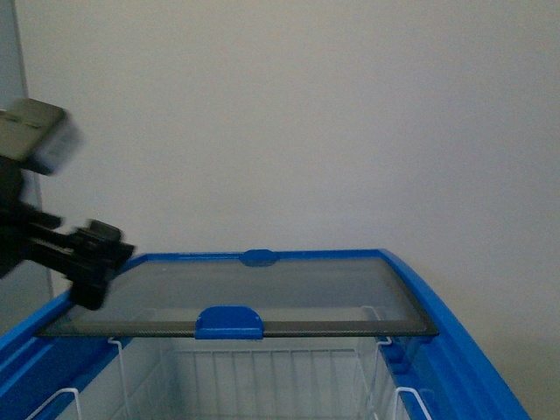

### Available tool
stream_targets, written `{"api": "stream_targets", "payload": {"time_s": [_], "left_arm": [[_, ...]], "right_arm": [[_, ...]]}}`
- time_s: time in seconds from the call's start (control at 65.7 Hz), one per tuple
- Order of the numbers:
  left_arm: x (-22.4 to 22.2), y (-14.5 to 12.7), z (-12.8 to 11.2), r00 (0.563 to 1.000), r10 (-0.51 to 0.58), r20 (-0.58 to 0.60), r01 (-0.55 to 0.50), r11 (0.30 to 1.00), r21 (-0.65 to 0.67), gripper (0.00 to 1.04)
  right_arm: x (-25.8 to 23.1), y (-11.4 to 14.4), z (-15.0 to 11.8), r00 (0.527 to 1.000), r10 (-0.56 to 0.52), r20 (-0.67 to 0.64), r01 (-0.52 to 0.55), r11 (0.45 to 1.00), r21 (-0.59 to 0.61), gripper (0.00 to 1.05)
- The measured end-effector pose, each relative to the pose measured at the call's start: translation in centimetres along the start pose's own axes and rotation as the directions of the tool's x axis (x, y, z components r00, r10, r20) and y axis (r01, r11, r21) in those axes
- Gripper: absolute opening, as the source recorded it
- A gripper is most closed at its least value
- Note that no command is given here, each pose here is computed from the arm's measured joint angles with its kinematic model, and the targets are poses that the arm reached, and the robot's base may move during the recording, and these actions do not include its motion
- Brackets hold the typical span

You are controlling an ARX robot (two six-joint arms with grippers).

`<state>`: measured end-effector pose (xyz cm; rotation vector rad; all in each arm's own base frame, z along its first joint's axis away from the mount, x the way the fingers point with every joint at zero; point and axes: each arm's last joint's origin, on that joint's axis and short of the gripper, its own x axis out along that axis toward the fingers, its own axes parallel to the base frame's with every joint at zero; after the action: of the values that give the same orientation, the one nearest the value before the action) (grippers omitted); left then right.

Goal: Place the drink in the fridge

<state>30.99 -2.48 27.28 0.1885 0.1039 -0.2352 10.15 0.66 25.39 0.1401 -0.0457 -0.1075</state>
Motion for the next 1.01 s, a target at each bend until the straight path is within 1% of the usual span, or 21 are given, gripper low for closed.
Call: {"api": "stream_targets", "payload": {"time_s": [0.03, 0.061, 0.107, 0.152, 0.183, 0.244, 0.259, 0.289, 0.335, 0.426, 0.442, 0.472, 0.503, 0.548, 0.579, 0.64, 0.685, 0.731, 0.777, 0.898, 1.005], "left_arm": [[-1.3, 0.3, -0.2, 1.0, 0.016, -0.006, -0.017, 0.999, -0.045, 0.97], [-3.3, 0.6, -0.7, 0.999, 0.04, -0.012, -0.041, 0.99, -0.138, 0.97], [-5.3, 0.9, -1.3, 0.998, 0.058, -0.021, -0.062, 0.977, -0.206, 0.97], [-7.9, 1.1, -2.3, 0.989, 0.148, 0.001, -0.144, 0.965, -0.22, 0.91], [-8.8, 1.2, -2.7, 0.985, 0.173, 0.013, -0.165, 0.961, -0.224, 0.88], [-12.6, 1.0, -4.8, 0.978, 0.204, 0.035, -0.192, 0.957, -0.219, 0.78], [-13.8, 0.7, -5.8, 0.975, 0.217, 0.038, -0.204, 0.954, -0.22, 0.73], [-15.2, 0.1, -7.0, 0.97, 0.238, 0.05, -0.222, 0.95, -0.217, 0.66], [-16.2, -0.6, -8.0, 0.968, 0.242, 0.071, -0.222, 0.952, -0.211, 0.57], [-16.5, -1.1, -8.6, 0.967, 0.245, 0.072, -0.226, 0.951, -0.21, 0.46], [-16.6, -1.2, -8.7, 0.967, 0.245, 0.074, -0.225, 0.951, -0.21, 0.42], [-16.7, -1.4, -8.9, 0.967, 0.243, 0.076, -0.223, 0.952, -0.209, 0.38], [-16.8, -1.6, -9.1, 0.967, 0.244, 0.077, -0.224, 0.952, -0.208, 0.31], [-17.0, -1.9, -9.4, 0.967, 0.244, 0.078, -0.224, 0.952, -0.207, 0.2], [-17.0, -2.0, -9.6, 0.967, 0.244, 0.079, -0.223, 0.953, -0.207, 0.17], [-17.2, -2.6, -9.8, 0.959, 0.274, 0.072, -0.254, 0.944, -0.209, 0.04], [-17.2, -3.2, -10.0, 0.965, 0.25, 0.079, -0.229, 0.951, -0.206, 0.03], [-17.3, -3.4, -10.1, 0.968, 0.236, 0.082, -0.216, 0.955, -0.203, 0.03], [-17.4, -3.5, -10.3, 0.968, 0.239, 0.08, -0.219, 0.954, -0.203, 0.03], [-17.8, -3.8, -10.9, 0.967, 0.244, 0.078, -0.224, 0.953, -0.203, 0.03], [-18.0, -3.9, -11.2, 0.967, 0.243, 0.08, -0.223, 0.953, -0.203, 0.03]], "right_arm": [[0.0, 0.0, 0.0, 1.0, 0.0, 0.0, 0.0, 1.0, 0.0, 0.36], [0.0, 0.0, 0.0, 1.0, 0.0, 0.0, 0.0, 1.0, 0.0, 0.36], [0.0, 0.0, 0.0, 1.0, 0.0, 0.0, 0.0, 1.0, 0.0, 0.36], [0.0, 0.0, 0.0, 1.0, 0.0, 0.0, 0.0, 1.0, 0.0, 0.36], [0.0, 0.0, 0.0, 1.0, 0.0, 0.0, 0.0, 1.0, 0.0, 0.36], [0.0, 0.0, 0.0, 1.0, 0.001, 0.0, -0.001, 1.0, 0.0, 0.36], [0.0, 0.0, 0.0, 1.0, 0.001, 0.0, -0.001, 1.0, 0.0, 0.36], [0.0, 0.0, 0.0, 1.0, 0.0, 0.0, 0.0, 1.0, 0.0, 0.36], [0.0, 0.0, 0.0, 1.0, 0.002, -0.002, -0.002, 1.0, -0.001, 0.36], [0.1, 0.0, 0.4, 0.986, 0.066, -0.153, -0.083, 0.991, -0.105, 0.36], [0.1, 0.1, 0.6, 0.971, 0.105, -0.215, -0.139, 0.979, -0.151, 0.36], [0.1, 0.1, 0.7, 0.955, 0.126, -0.268, -0.176, 0.969, -0.174, 0.36], [0.0, 0.3, 0.8, 0.921, 0.167, -0.353, -0.26, 0.937, -0.235, 0.36], [0.5, 0.6, 0.7, 0.887, 0.2, -0.415, -0.348, 0.881, -0.319, 0.36], [0.7, 0.7, 0.8, 0.882, 0.21, -0.422, -0.373, 0.858, -0.353, 0.36], [2.3, 1.4, 2.1, 0.884, 0.234, -0.405, -0.419, 0.781, -0.463, 0.36], [3.6, 2.1, 3.5, 0.89, 0.25, -0.382, -0.435, 0.72, -0.54, 0.36], [4.3, 2.4, 4.1, 0.89, 0.26, -0.375, -0.443, 0.688, -0.575, 0.36], [5.4, 3.1, 4.9, 0.883, 0.28, -0.377, -0.465, 0.633, -0.619, 0.36], [8.9, 5.8, 5.5, 0.822, 0.33, -0.465, -0.569, 0.421, -0.707, 0.36], [10.7, 8.3, 6.1, 0.791, 0.354, -0.5, -0.601, 0.294, -0.743, 0.36]]}}
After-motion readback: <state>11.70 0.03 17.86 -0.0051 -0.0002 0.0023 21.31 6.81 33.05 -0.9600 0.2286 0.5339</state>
